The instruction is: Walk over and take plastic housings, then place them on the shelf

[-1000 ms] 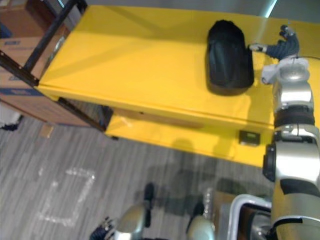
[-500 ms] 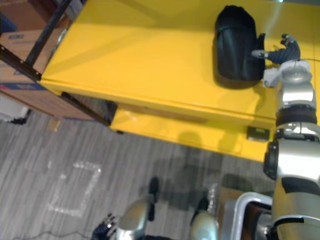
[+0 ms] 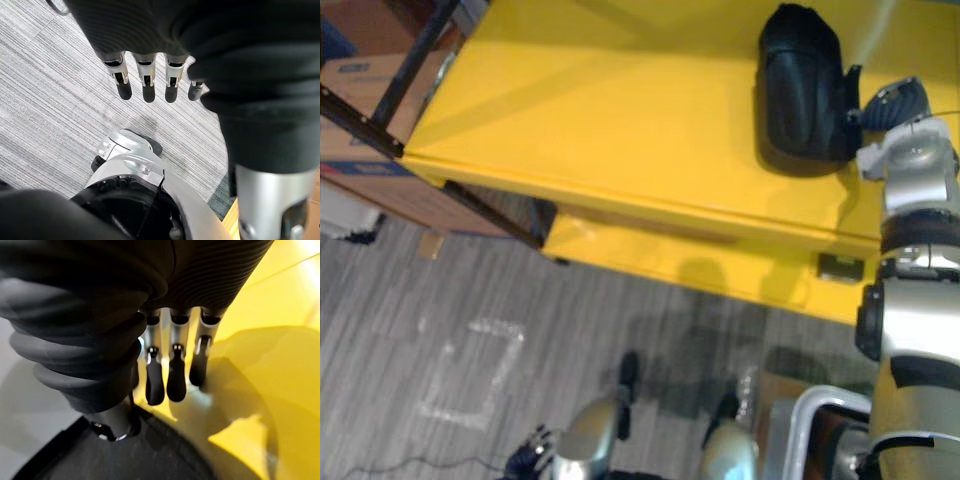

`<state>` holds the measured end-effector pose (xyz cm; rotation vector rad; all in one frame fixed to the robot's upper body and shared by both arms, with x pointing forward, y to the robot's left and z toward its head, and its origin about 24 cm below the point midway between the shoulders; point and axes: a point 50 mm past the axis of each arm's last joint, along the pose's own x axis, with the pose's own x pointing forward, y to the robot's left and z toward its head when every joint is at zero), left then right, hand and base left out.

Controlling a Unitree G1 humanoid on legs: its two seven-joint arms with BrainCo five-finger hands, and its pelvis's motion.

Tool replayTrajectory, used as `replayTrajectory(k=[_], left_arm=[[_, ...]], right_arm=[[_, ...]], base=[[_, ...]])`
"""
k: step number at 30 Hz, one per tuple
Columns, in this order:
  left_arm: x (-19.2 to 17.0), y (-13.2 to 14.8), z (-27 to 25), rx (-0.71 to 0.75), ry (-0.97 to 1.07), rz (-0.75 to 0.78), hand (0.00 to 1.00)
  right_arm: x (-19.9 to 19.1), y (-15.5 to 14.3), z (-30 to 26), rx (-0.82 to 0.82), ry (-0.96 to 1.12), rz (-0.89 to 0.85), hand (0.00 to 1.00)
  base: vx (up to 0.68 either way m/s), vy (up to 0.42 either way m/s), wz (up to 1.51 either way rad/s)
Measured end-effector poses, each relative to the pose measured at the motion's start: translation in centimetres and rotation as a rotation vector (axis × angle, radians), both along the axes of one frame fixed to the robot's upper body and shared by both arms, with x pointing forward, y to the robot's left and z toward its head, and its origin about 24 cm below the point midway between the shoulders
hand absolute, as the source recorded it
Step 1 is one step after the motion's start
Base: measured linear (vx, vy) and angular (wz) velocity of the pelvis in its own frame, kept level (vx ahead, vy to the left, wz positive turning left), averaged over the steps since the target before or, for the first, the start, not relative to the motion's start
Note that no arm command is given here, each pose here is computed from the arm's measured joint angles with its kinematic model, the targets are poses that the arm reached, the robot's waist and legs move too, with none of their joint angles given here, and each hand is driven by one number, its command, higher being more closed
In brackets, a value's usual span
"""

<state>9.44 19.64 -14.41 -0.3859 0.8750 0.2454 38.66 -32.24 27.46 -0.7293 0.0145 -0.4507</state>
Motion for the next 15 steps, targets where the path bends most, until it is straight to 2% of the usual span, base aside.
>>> replayTrajectory(k=[15], left_arm=[[1.07,-0.26,0.29,0.008,-0.024,-0.020,0.00]], right_arm=[[0.06,-0.10,-0.67,-0.111,0.068,-0.064,1.00]], base=[[0.00,0.000,0.00]])
